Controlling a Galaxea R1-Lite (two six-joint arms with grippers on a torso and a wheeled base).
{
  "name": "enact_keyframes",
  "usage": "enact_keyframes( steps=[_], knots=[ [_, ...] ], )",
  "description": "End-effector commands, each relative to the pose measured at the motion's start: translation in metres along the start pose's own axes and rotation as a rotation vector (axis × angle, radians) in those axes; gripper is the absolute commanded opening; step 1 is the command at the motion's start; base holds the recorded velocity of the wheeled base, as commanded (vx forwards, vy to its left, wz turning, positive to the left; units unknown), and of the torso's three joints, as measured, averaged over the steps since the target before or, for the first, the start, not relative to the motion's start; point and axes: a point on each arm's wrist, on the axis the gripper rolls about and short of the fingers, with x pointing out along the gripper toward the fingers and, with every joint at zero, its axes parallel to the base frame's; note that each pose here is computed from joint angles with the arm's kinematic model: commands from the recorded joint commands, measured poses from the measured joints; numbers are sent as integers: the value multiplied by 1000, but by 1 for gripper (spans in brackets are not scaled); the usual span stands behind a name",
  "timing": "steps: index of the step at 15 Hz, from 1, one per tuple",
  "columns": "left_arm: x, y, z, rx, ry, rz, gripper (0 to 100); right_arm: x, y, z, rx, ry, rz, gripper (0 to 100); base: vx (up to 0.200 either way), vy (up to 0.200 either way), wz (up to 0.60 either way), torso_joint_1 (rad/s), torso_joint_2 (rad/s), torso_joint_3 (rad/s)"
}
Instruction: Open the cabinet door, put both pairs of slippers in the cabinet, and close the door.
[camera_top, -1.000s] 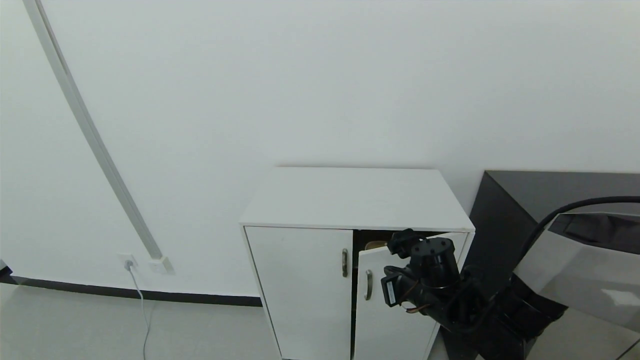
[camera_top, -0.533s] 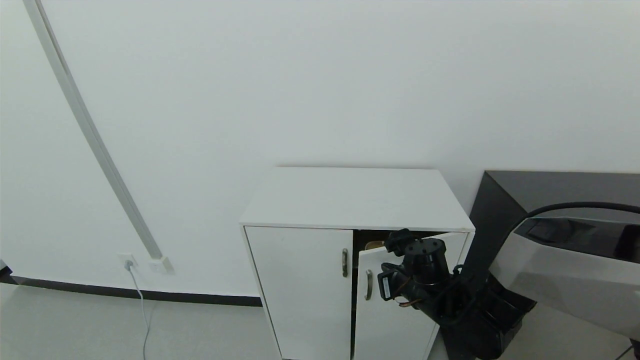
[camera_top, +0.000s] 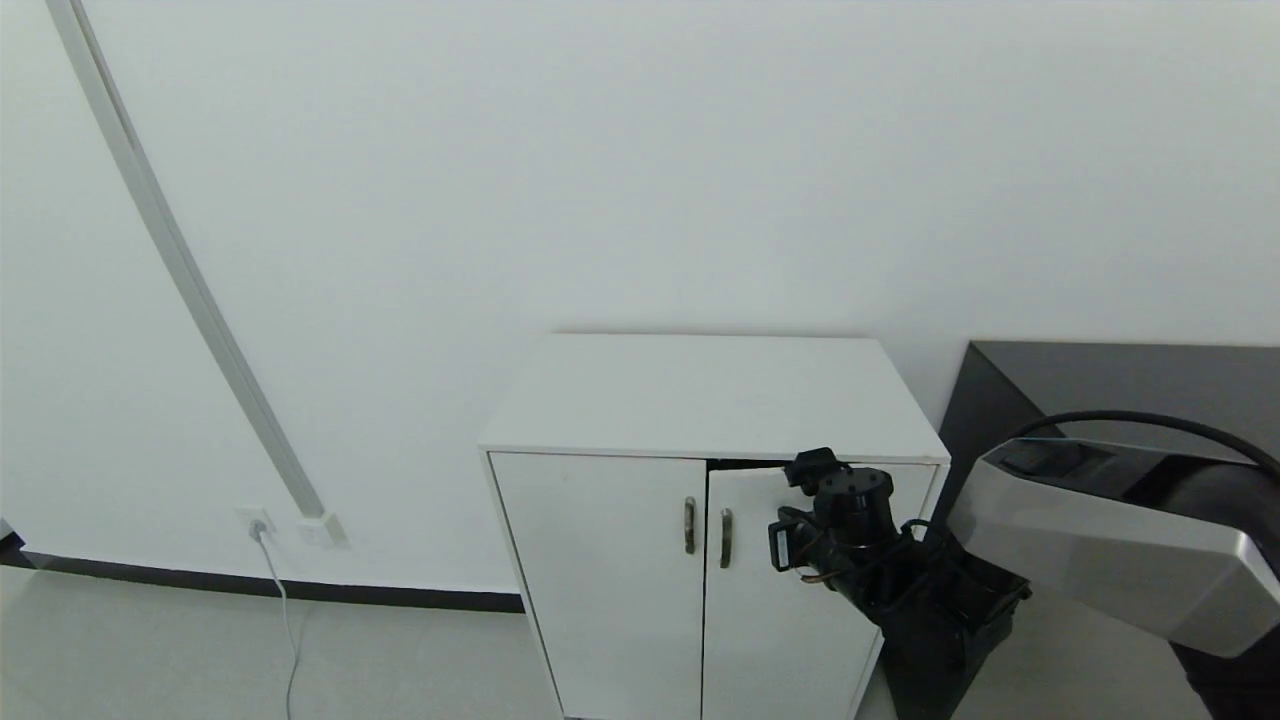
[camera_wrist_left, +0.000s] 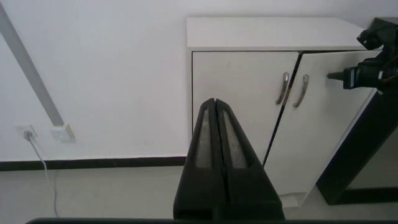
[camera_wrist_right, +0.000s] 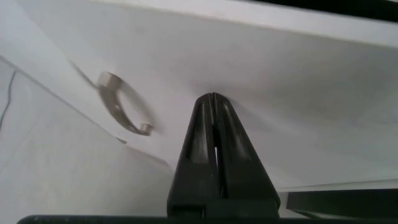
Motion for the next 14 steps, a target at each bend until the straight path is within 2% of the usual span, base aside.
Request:
enact_keyframes(
  steps=[1, 5, 14],
  knots=[
    [0, 0, 0, 0, 1, 0, 0, 13, -2, -11, 0, 13, -10, 0, 0, 0, 0, 0, 0, 0],
    [0, 0, 0, 0, 1, 0, 0, 31, 0, -7, 6, -25, -12, 0, 0, 0, 0, 0, 0, 0],
    [0, 0, 0, 0, 1, 0, 0, 29, -7, -7, 11, -15, -27, 0, 0, 0, 0, 0, 0, 0]
  ],
)
